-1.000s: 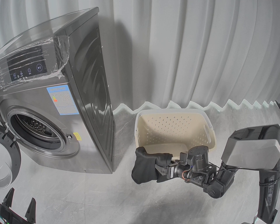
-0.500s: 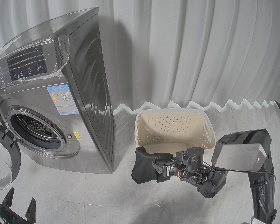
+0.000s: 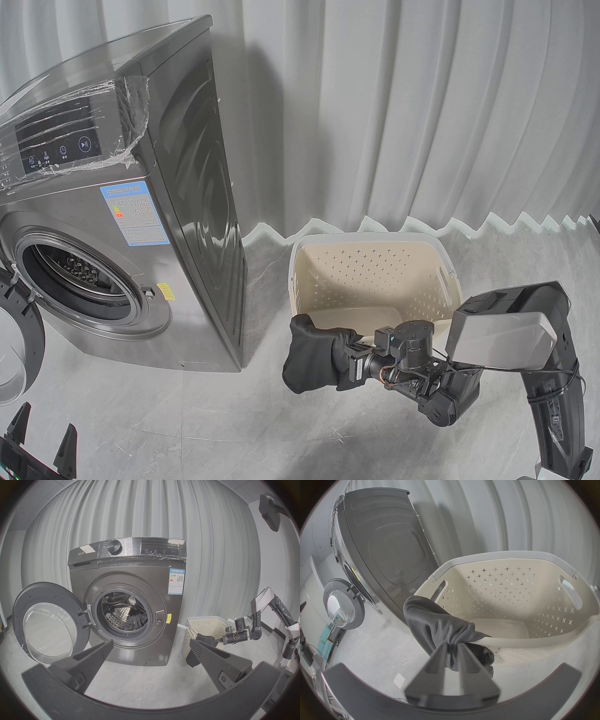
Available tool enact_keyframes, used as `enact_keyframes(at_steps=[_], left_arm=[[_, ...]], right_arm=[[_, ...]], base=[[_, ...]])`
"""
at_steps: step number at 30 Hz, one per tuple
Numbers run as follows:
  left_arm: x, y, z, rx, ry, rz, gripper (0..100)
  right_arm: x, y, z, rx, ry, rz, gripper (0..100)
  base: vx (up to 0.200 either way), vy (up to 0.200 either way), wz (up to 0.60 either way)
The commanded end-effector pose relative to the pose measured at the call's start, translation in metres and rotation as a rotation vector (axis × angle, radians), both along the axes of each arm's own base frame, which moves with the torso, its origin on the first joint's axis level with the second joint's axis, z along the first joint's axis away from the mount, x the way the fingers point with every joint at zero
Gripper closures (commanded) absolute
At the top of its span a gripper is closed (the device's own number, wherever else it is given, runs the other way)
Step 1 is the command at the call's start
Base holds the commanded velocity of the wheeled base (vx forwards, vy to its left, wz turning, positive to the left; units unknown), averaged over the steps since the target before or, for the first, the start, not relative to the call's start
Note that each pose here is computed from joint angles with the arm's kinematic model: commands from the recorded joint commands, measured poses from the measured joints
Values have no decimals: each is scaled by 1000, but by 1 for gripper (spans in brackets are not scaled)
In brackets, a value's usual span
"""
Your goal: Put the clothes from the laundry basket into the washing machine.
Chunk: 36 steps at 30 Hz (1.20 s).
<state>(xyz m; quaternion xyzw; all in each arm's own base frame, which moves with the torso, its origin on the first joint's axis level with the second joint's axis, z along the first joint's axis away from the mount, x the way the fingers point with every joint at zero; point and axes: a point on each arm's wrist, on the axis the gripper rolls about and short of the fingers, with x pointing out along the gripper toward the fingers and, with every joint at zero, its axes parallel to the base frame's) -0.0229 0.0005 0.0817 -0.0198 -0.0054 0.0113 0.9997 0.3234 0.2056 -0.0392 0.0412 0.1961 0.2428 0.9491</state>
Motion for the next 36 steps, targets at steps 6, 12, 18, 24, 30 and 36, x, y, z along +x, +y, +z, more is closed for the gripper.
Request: enact_keyframes(at_steps=[6, 12, 18, 24, 30, 36], left_arm=[[0, 0, -5, 0, 0, 0, 0], [0, 0, -5, 0, 0, 0, 0], [0, 0, -5, 0, 0, 0, 0], [0, 0, -5, 0, 0, 0, 0], [0, 0, -5, -2, 0, 0, 0], [0, 0, -5, -2, 0, 0, 0]], right_arm=[[1, -3, 12, 18, -39, 1, 100], [-12, -6, 39, 48, -83, 11, 100], [-22, -12, 65, 75, -117, 11, 100], [-23, -16, 58, 64, -99, 0, 100], [-20, -15, 42, 51, -85, -2, 100], [-16, -13, 31, 36, -73, 2, 0]], base=[[0, 0, 0], [0, 0, 0], [0, 0, 0], [0, 0, 0], [0, 0, 0], [0, 0, 0]])
